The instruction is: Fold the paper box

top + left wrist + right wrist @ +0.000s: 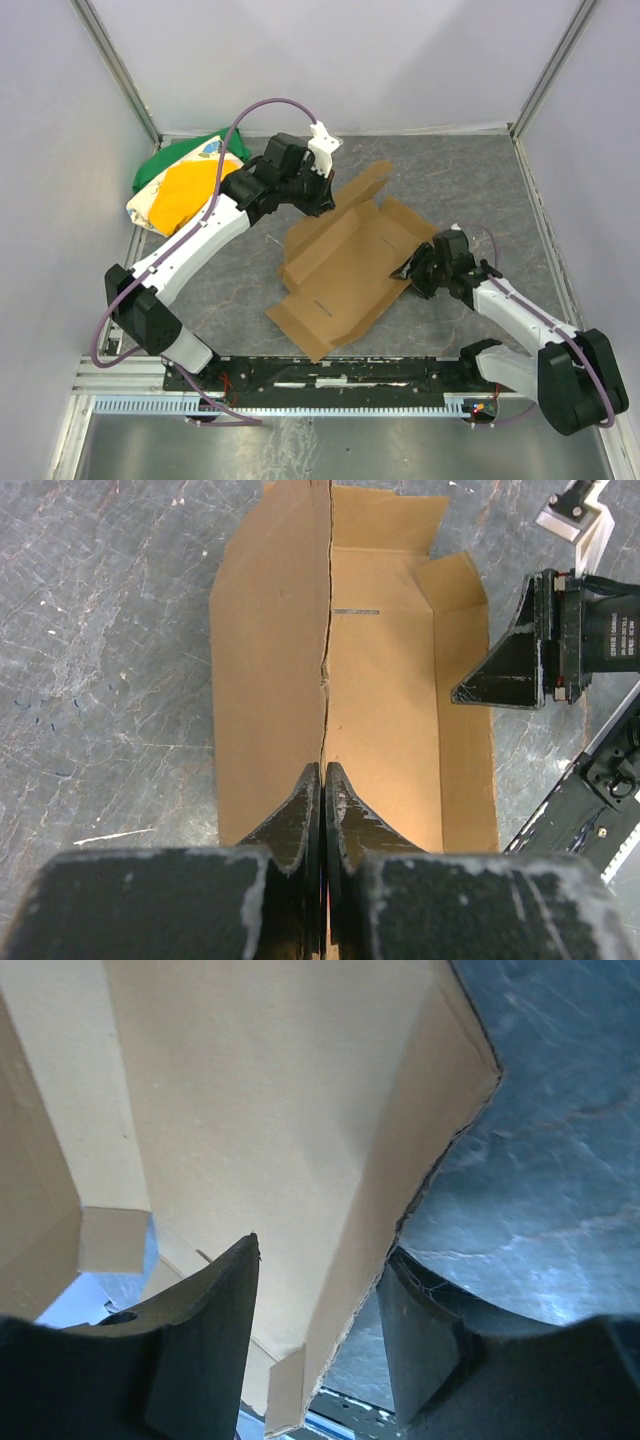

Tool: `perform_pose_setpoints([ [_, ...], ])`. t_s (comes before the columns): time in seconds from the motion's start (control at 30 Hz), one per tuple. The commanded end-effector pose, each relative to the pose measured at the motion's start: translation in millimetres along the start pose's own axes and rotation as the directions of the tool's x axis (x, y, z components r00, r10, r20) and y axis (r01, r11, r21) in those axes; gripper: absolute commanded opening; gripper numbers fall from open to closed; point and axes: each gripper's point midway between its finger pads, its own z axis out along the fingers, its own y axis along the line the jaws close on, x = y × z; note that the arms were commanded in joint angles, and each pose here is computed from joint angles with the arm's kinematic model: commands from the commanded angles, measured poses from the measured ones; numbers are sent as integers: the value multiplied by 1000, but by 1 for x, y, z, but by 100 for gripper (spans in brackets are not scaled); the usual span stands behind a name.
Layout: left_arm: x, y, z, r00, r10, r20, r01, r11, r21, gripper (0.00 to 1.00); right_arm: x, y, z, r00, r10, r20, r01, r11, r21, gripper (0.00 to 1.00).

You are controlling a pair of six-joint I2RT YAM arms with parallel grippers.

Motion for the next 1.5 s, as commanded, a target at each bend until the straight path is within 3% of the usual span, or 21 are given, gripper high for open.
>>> perform_pose_setpoints([
  [0.0, -3, -8, 5, 998, -53, 17, 52, 998, 36, 3, -23, 36, -3, 995, -86, 43, 88, 995, -44, 56],
  [0.1, -1, -9, 7, 997, -75, 17, 75, 996, 38, 3, -14, 31, 8, 995, -97, -23, 97, 995, 1, 49],
  [0.23, 2, -3, 10, 990, -142, 3, 142, 990, -6, 3, -8, 18, 11, 989, -124, -82, 133, 986, 102, 23],
  [0.33, 9, 3, 12, 983, -181, -31, 180, 983, -39, 3, -25, 13, -10, 984, -169, -50, 176, 956, 233, 11],
  [0.63, 21, 12, 8, 941, -332, -67, 327, 942, -75, 3, -80, 41, -88, 918, -393, 56, 343, 856, 387, 4],
  [0.93, 62, -2, -10, 855, -505, -116, 508, 861, -3, 3, -122, 93, -159, 759, -648, 65, 577, 716, 392, 4],
  [1.03, 81, -6, -10, 839, -535, -98, 540, 842, 19, 15, -130, 105, -166, 697, -716, 40, 653, 658, 375, 4],
  [1.2, 100, -3, -13, 833, -551, -47, 552, 834, 17, 54, -133, 116, -163, 604, -796, -34, 760, 562, 326, 4],
  [1.33, 75, 11, -30, 867, -487, 102, 491, 871, -19, 66, -121, 126, -151, 597, -797, -91, 792, 567, 226, 5],
  [1.47, 42, 19, -40, 862, -447, 241, 462, 887, -10, 76, -115, 131, -143, 624, -775, -100, 777, 601, 189, 5],
])
